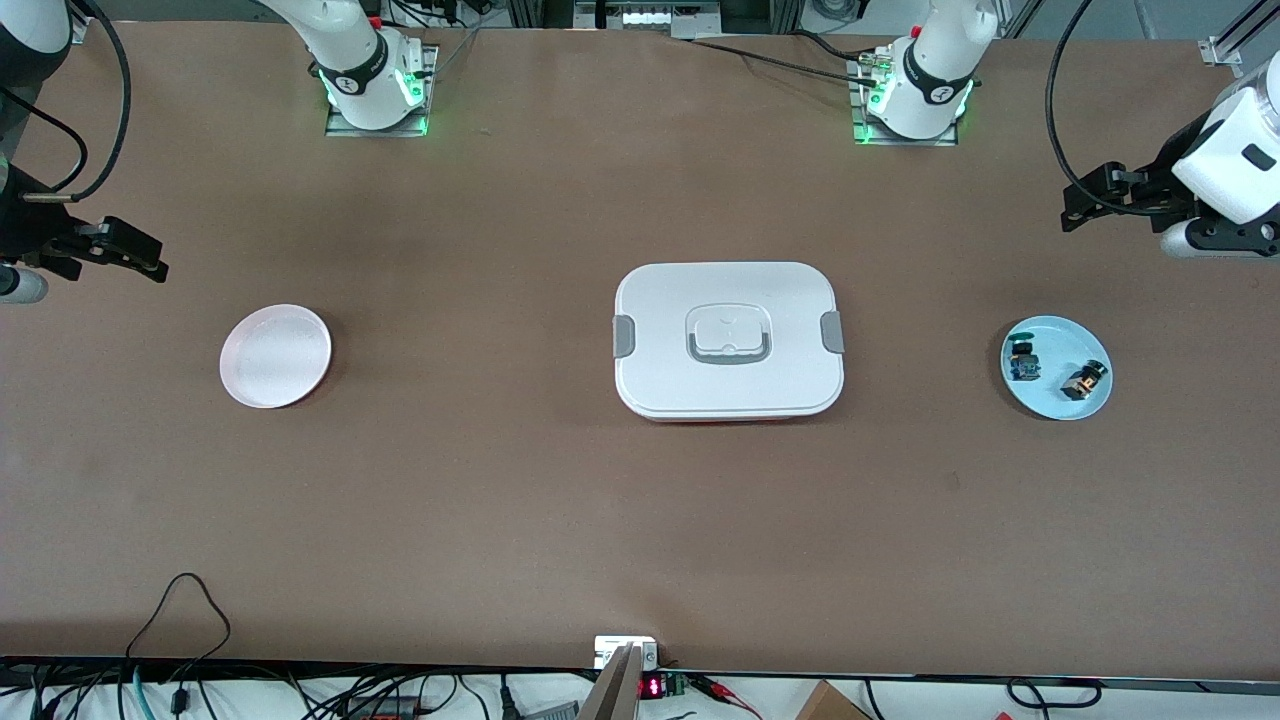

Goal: Transfer orange switch to right arm and place
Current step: 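Move the left gripper over the light-blue dish, then lower the left gripper and grasp the orange switch in the blue dish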

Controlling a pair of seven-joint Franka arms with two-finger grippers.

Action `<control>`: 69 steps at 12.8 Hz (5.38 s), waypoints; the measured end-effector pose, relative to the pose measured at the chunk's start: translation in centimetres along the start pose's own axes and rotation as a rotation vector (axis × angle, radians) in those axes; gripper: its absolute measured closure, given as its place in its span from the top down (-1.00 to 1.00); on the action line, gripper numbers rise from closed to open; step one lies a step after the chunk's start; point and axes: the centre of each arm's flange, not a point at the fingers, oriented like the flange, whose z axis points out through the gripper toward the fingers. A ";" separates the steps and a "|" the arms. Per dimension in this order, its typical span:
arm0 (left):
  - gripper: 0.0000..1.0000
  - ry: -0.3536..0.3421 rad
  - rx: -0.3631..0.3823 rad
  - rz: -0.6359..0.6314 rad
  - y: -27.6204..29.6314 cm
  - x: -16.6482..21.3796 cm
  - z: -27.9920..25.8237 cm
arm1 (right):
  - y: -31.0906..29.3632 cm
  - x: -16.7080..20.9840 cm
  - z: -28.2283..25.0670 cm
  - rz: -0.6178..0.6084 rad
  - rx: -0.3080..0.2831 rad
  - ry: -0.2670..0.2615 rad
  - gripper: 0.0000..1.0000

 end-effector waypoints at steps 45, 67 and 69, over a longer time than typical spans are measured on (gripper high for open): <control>1.00 0.104 -0.054 2.383 -24.4 11.6 37.9 | 0.6 0.1 0.4 0.011 -0.001 -0.005 1.00; 1.00 0.126 -0.023 2.352 -26.0 9.8 41.6 | 0.0 1.1 0.2 0.001 -0.007 0.011 1.00; 1.00 0.125 -0.002 2.351 -25.9 9.7 41.9 | 0.0 1.1 0.4 0.001 -0.007 0.007 1.00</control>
